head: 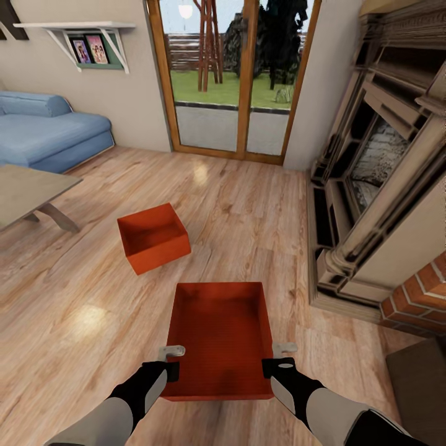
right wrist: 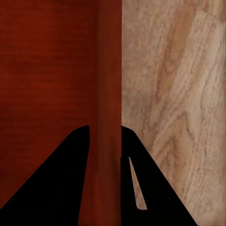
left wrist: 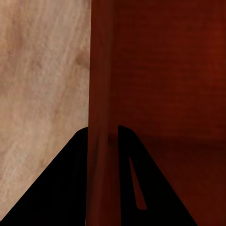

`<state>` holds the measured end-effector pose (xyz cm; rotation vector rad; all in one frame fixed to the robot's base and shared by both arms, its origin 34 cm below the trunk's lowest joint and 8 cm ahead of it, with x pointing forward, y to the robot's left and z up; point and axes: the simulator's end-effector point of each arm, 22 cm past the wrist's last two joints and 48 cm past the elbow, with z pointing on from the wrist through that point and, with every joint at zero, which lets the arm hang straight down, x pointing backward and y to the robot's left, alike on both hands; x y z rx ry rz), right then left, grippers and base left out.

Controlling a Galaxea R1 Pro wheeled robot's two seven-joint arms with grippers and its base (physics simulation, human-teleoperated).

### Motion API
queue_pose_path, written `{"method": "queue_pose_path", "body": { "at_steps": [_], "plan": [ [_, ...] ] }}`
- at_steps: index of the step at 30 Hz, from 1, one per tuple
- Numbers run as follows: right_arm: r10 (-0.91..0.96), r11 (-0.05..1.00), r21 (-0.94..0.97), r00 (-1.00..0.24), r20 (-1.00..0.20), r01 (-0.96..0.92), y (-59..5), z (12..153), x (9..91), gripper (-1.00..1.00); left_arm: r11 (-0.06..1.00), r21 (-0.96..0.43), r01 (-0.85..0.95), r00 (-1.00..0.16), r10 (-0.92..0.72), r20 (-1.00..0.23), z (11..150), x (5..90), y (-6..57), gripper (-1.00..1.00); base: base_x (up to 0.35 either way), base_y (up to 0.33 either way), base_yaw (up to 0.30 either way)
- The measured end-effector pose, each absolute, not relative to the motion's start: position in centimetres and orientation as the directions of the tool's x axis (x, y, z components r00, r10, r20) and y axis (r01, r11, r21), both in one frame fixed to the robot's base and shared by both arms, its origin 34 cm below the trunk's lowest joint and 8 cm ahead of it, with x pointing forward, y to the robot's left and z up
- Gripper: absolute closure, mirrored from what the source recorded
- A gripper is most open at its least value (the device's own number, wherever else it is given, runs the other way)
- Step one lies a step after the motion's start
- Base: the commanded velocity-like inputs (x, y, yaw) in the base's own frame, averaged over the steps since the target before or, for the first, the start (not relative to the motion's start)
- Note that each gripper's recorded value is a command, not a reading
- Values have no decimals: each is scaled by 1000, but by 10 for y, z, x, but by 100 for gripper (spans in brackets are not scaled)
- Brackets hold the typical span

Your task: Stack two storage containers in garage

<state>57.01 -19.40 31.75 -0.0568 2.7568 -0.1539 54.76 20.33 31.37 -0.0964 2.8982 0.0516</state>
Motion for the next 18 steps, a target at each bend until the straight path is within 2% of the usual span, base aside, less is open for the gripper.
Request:
{"method": "queue_pose_path", "body": {
  "at_steps": [18],
  "plan": [
    [-61, 993, -115, -928, -368, -19, -194, 354, 576, 100, 997, 27, -70, -969, -61, -240, 350, 553, 203, 100, 0, 0, 0]
  ]
}}
